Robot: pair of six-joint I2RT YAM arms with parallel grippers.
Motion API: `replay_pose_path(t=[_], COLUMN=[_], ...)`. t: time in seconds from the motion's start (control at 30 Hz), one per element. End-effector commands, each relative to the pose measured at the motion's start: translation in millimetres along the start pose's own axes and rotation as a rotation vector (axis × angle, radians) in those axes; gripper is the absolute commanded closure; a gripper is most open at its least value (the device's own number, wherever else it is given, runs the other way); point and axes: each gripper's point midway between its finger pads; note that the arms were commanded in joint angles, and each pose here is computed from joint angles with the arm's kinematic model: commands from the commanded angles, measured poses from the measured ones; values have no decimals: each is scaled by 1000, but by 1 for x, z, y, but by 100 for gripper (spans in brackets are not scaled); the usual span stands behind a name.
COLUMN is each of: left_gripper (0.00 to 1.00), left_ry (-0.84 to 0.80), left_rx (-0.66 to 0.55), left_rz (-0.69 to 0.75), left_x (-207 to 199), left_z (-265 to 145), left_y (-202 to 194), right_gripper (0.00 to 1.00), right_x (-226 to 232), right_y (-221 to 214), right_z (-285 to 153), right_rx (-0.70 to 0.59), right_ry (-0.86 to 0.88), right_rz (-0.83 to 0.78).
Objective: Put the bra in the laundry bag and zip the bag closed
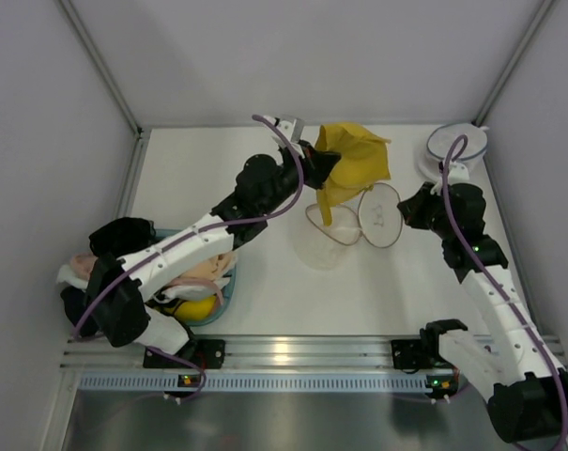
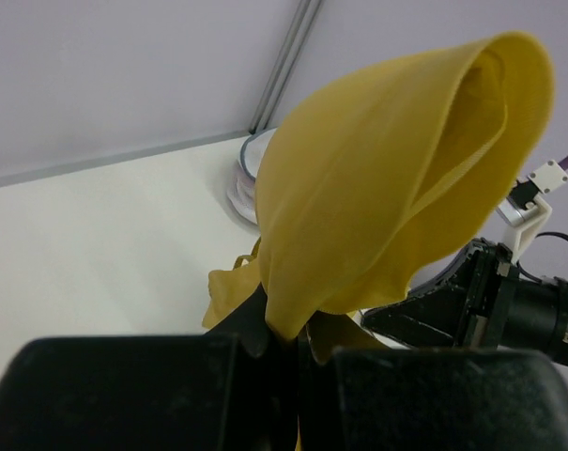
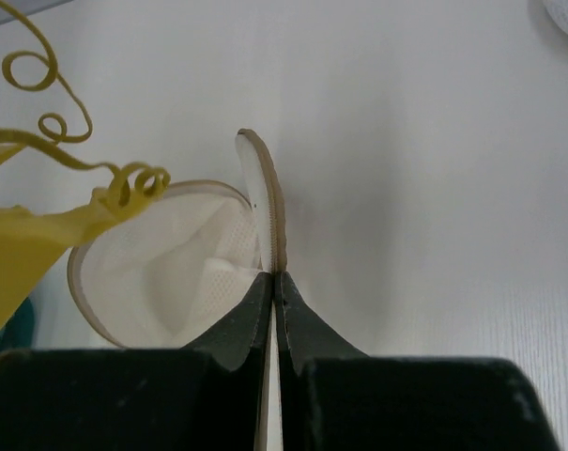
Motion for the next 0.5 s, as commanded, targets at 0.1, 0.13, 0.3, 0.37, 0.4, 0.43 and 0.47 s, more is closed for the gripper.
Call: replay_pose_path(t=[0.1,0.13,0.3,0.37,0.4,0.43,0.47], left_gripper=[100,100,100,100,100,100,100], left_ry=[-86,-90,-143,-149,-148,-132,-132], left_rx=[-147,-134,-100,-80,-78,-55,-46], left_rz=[-84,-82,-78,-46,-27,-10,15], left_x=[-11,-8,-4,-1,0,6,6], left_z=[12,12,15,11,9,5,1], left_y=[15,5,-26,-39,-43,-56,-62], right_gripper=[100,100,100,100,100,100,100], right_x=[18,19,30,31,31,31,31], right_y=[38,41,52,54,55,57,59], right_z=[-29,-30,-39,-42,-43,-44,-45], right_rx=[-85,-89,-111,-113,-116,-121,-125], right_ry=[33,39,80,81,77,74,73], right_rz=[0,-2,-7,-9,-8,-10,-9])
Point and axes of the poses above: each gripper's point midway between its finger pads, its own z axis out along the fingers, its own x axis along the line the jaws close on, y = z × x, and after that the axes turned 6 degrees about -z, right-handed
